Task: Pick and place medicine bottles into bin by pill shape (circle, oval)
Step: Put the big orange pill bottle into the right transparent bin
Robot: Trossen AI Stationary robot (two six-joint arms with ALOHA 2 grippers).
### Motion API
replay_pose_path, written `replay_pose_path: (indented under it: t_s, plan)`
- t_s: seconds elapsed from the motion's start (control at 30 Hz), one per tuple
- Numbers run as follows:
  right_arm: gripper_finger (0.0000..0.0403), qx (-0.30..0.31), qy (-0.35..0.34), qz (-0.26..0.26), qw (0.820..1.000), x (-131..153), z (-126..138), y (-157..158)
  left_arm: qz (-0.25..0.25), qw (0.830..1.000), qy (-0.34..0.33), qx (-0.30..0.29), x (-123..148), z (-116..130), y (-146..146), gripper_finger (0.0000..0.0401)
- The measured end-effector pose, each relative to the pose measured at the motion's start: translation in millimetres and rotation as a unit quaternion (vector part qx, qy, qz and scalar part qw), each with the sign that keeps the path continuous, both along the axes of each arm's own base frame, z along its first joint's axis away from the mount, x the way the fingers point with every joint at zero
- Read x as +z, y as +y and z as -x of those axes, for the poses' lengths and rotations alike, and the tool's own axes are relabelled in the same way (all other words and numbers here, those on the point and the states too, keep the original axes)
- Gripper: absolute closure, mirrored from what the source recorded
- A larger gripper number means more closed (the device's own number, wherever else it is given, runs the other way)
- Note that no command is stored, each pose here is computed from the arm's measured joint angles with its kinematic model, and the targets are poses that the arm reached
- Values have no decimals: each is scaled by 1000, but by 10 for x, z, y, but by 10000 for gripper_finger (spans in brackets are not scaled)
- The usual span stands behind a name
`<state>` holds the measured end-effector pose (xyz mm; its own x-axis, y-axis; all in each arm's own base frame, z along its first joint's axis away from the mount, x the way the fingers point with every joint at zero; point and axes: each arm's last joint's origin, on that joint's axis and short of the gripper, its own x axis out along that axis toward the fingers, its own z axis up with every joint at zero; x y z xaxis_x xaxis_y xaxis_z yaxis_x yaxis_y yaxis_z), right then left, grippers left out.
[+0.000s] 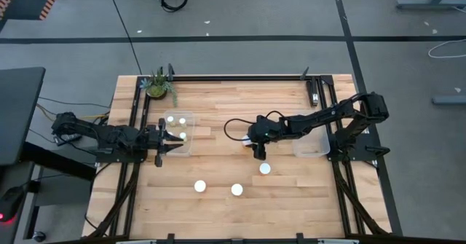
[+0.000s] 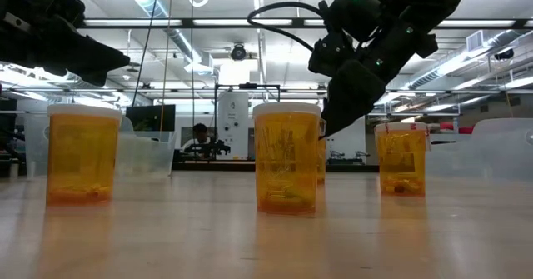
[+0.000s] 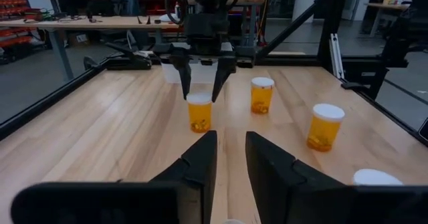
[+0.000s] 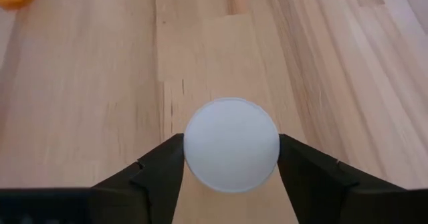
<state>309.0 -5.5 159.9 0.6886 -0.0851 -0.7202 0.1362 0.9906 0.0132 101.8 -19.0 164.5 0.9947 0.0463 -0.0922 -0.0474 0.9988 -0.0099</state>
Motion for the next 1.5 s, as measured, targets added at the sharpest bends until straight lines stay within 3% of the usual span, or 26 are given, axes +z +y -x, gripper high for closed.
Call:
replay_pose_path:
  t_s: [0.23,0.63,1.27,1.5]
  plan:
    - [180,-2,18,-1,1000,74,85,2,0,1000,0,0,0,0,0,312]
    - [176,-36,10,5,999,488,399,103,0,1000,-1,0,0,-1,0,313]
    - [176,-106,59,-32,992,709,835,159,0,1000,-1,0,1,-1,0,313]
    - [176,-104,40,-5,994,863,1035,257,0,1000,-1,0,1,-1,0,313]
